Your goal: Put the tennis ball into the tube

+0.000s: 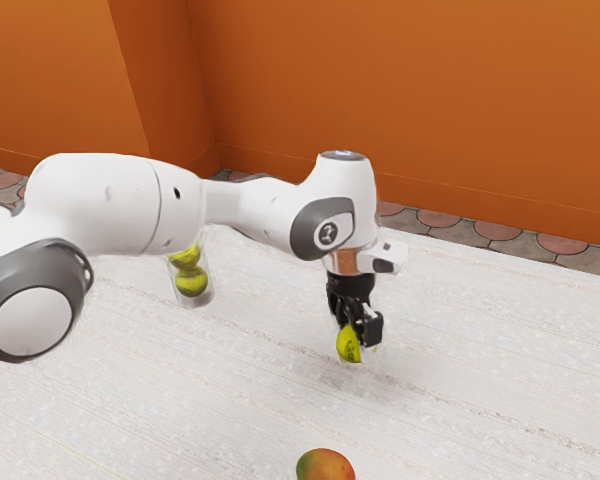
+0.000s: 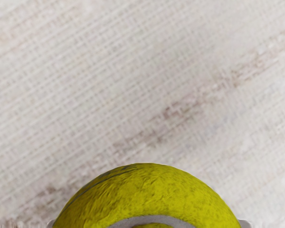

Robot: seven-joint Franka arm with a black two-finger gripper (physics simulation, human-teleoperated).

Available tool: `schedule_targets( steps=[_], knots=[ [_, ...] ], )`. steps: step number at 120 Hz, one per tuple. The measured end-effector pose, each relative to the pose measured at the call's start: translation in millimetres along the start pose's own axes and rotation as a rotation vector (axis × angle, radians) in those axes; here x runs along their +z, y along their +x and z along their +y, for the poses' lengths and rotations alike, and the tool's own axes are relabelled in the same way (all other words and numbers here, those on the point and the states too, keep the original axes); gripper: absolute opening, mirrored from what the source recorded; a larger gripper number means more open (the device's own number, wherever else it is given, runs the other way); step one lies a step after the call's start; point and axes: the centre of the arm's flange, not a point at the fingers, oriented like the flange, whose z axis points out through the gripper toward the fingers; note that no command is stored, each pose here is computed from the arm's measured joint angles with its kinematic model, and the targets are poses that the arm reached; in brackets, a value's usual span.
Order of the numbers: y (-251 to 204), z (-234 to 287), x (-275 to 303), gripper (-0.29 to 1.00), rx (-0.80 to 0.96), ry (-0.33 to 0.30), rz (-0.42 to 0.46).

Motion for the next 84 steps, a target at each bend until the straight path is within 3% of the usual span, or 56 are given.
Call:
schedule_targets(
  steps=[22,44,63,84],
  knots=[
    [-51.4,-23.5,-157.9,0.3,-0.023,0.144,0.135],
    [-136.3,-71.9,-271.9,0.29,-0.128,0.27,0.187],
    [-193.8,-136.6,-303.3,0.3,-0.261,0.322,0.16],
    [-221.9,-194.3,-296.2,0.3,-0.349,0.324,0.106]
  ],
)
